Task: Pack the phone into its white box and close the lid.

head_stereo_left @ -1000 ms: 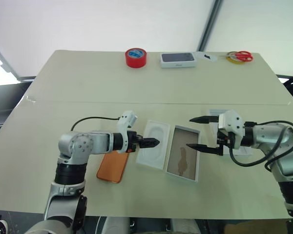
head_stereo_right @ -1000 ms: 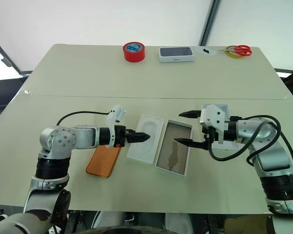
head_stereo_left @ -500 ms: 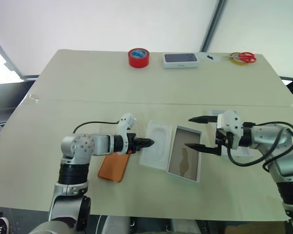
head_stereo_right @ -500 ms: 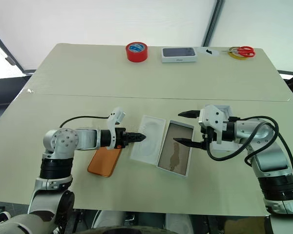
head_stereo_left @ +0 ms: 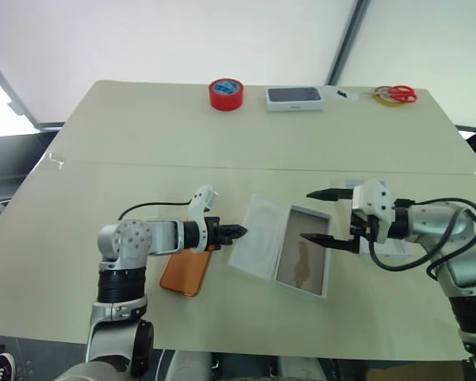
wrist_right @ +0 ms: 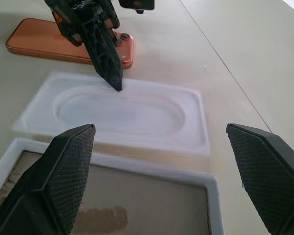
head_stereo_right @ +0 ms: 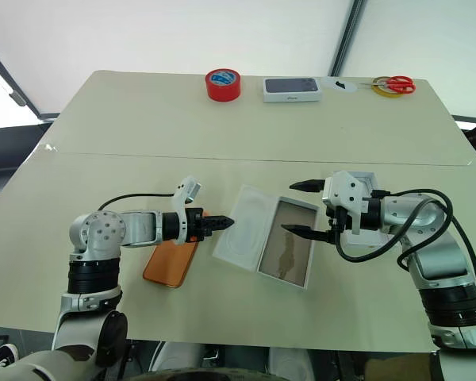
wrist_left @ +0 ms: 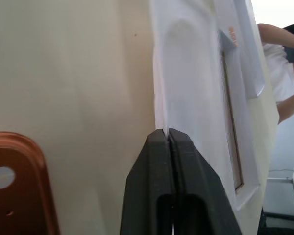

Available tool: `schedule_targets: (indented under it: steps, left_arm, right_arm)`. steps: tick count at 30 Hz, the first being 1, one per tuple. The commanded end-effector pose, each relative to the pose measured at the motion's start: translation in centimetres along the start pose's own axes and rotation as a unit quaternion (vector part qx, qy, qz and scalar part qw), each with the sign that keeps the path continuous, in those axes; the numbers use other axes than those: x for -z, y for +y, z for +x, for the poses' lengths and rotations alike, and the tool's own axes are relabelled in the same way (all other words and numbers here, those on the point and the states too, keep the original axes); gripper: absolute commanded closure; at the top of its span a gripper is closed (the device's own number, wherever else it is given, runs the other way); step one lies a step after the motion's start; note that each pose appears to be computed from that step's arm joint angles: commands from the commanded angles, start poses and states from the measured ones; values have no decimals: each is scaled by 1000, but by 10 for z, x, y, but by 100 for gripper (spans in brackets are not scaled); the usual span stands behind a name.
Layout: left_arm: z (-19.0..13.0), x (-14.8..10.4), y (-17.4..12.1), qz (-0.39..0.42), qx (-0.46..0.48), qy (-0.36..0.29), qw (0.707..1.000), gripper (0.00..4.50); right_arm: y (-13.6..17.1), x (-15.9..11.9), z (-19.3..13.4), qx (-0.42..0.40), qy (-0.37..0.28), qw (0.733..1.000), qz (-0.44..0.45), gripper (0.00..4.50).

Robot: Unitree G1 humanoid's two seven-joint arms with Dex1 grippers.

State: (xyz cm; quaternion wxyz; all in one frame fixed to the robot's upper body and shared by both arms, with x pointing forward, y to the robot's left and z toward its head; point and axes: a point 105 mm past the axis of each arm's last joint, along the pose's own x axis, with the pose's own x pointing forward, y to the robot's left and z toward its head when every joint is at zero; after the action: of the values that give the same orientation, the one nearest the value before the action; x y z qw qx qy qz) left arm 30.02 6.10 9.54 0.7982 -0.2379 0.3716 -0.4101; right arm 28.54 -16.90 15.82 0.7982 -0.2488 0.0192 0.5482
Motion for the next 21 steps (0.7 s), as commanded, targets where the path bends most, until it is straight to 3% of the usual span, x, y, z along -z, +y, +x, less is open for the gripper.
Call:
schedule_targets:
  steps: [1,6,13,18,21]
  left_arm:
    - [-2,0,2,-4,-3,0,1000,446]
    - [-8,-11,-2,-14,9,-24,1000,446]
    - [-25,-44,-6,-29,28,-122,992,446]
    - [-25,-48,-3,-26,18,-135,990,446]
    - [-24,-48,-7,4,13,-137,990,446]
  right_arm:
    - [0,-10,-1,1,-13,1000,-21,0]
    - [4,-11,-1,-9,-15,1000,-16,0]
    - [60,-13,8,-114,-13,992,55,0]
    - [93,20,10,-166,79,982,46,0]
    - [96,38,7,-170,120,978,19,0]
